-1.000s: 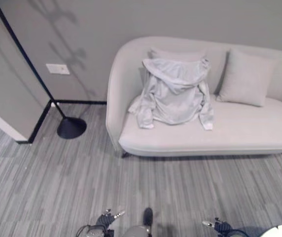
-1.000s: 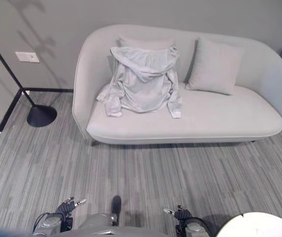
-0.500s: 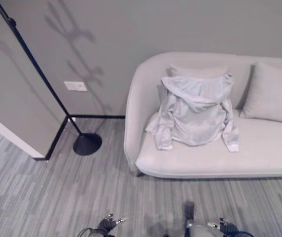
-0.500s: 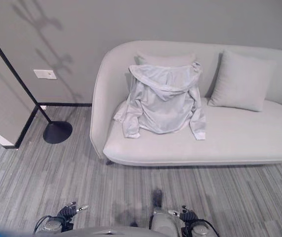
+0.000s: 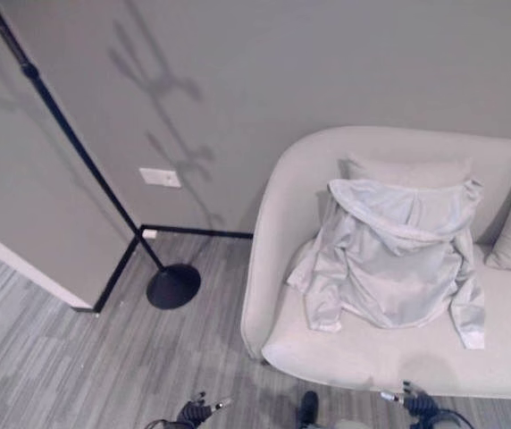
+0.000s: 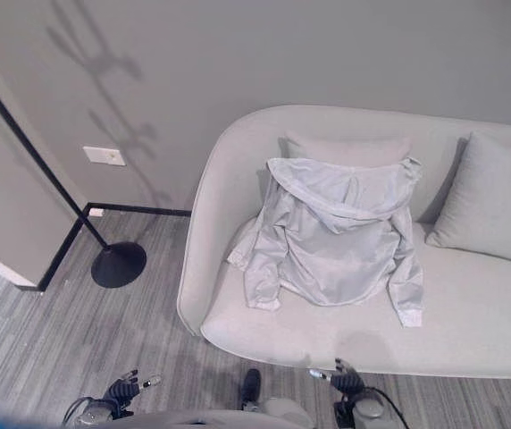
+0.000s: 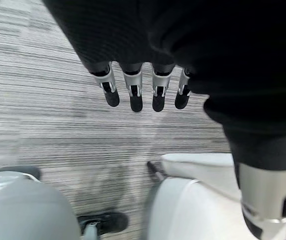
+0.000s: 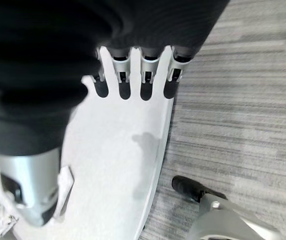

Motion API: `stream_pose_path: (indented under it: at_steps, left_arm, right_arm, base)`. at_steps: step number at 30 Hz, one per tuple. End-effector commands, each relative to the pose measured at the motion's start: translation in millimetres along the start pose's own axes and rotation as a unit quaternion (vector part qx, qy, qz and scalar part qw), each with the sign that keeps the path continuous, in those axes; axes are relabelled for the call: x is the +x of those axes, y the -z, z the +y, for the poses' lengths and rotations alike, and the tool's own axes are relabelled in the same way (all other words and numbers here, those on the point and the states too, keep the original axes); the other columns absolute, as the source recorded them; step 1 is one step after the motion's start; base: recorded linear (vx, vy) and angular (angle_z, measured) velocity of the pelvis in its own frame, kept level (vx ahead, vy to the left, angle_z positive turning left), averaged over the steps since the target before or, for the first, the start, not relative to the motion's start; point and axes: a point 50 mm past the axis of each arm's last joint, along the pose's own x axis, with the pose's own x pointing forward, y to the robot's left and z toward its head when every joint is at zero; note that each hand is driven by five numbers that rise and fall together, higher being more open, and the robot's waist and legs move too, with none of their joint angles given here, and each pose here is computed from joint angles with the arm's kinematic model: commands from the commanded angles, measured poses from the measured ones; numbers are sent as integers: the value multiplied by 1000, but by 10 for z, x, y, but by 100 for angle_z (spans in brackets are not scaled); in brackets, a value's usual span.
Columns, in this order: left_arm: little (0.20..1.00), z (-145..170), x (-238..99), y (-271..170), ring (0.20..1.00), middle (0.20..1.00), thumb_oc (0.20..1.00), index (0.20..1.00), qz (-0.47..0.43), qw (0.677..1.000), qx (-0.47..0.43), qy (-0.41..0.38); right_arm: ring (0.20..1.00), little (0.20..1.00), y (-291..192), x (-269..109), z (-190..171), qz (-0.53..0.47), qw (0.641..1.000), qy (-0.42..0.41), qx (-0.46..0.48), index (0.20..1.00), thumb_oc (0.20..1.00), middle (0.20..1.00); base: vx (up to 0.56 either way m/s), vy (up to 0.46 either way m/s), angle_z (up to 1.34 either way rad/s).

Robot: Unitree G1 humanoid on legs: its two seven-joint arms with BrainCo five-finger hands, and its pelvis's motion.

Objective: Hang the clothes on the sofa on the clothes rack.

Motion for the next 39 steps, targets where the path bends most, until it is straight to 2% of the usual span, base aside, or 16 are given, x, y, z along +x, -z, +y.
stream_pose_path:
  at_steps: [1,13,24,31,39]
  left_arm:
    - [1000,105,44,-273,1000,1000,1000,1000,-47,999,0,-10]
    - [1000,20,45,-296,1000,1000,1000,1000,-54,998,9,3]
    - [1000,74,15,-116,1000,1000,1000,1000,-24,1000,6,-6]
    - [1000,205,37,-264,1000,1000,1000,1000,-42,999,2,-25]
    - [1000,276,39,-371,1000,1000,1000,1000,-65,997,-5,-38]
  right_arm:
    - [1000,1000,-76,19,-105,-10,999,23,26,1000,1000,1000]
    - [1000,1000,-57,8,-216,-7,998,46,30,1000,1000,1000]
    - [1000,1000,-4,6,2,-1,1000,13,11,1000,1000,1000]
    - [1000,1000,-411,80,170,-62,998,-18,-13,1000,1000,1000]
    - [1000,1000,-457,73,255,-73,996,-34,-26,1000,1000,1000]
  base:
    - [183,-198,-17]
    - [156,-39,-15]
    - [182,73,-26]
    - [31,52,-31]
    - [79,-338,-13]
